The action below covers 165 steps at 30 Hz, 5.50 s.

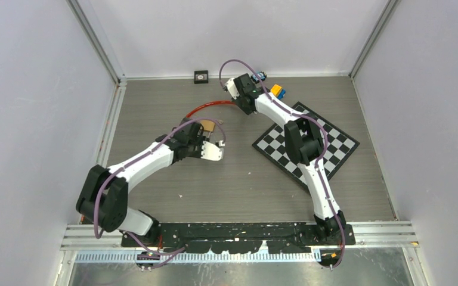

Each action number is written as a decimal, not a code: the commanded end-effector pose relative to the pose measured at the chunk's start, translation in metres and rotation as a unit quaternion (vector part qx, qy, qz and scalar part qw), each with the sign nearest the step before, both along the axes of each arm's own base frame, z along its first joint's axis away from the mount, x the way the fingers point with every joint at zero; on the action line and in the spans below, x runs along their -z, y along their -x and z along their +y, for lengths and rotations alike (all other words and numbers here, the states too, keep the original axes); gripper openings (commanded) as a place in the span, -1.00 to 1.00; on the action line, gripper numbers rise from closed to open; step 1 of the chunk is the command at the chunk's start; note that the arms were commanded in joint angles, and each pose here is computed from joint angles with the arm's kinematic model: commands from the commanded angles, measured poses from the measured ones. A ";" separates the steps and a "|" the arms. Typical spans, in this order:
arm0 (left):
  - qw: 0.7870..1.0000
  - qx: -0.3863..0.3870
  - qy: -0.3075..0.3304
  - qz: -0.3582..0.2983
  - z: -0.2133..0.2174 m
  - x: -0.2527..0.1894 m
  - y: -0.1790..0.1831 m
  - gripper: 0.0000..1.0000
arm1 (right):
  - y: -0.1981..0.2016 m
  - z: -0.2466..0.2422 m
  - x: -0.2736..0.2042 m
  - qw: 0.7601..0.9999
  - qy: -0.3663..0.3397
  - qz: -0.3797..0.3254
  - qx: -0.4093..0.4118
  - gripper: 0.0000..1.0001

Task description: Unlock with the key

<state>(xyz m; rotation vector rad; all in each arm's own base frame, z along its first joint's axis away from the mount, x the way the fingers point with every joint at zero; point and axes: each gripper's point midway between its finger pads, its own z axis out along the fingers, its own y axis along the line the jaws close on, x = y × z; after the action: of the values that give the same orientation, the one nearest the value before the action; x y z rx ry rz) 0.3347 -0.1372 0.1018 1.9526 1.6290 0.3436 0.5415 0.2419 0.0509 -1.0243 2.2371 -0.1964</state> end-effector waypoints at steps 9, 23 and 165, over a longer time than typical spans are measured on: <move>0.993 0.023 -0.112 0.021 0.000 0.065 0.015 -0.72 | -0.001 -0.003 -0.011 0.999 -0.018 -0.024 0.026 -0.61; 0.988 0.006 -0.153 0.029 0.006 0.073 0.022 -0.31 | 0.007 -0.004 -0.008 1.000 -0.007 -0.021 0.016 -0.47; 0.934 -0.052 0.176 0.307 -0.190 0.019 0.128 -1.00 | 0.209 -0.127 -0.120 0.944 -0.311 0.094 0.048 0.37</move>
<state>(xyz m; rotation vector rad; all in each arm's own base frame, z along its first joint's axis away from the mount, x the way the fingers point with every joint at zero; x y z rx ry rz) 0.1999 -0.3167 0.0734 1.8542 2.0454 -0.5432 0.3292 0.1075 0.1410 -0.6123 2.3873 0.4771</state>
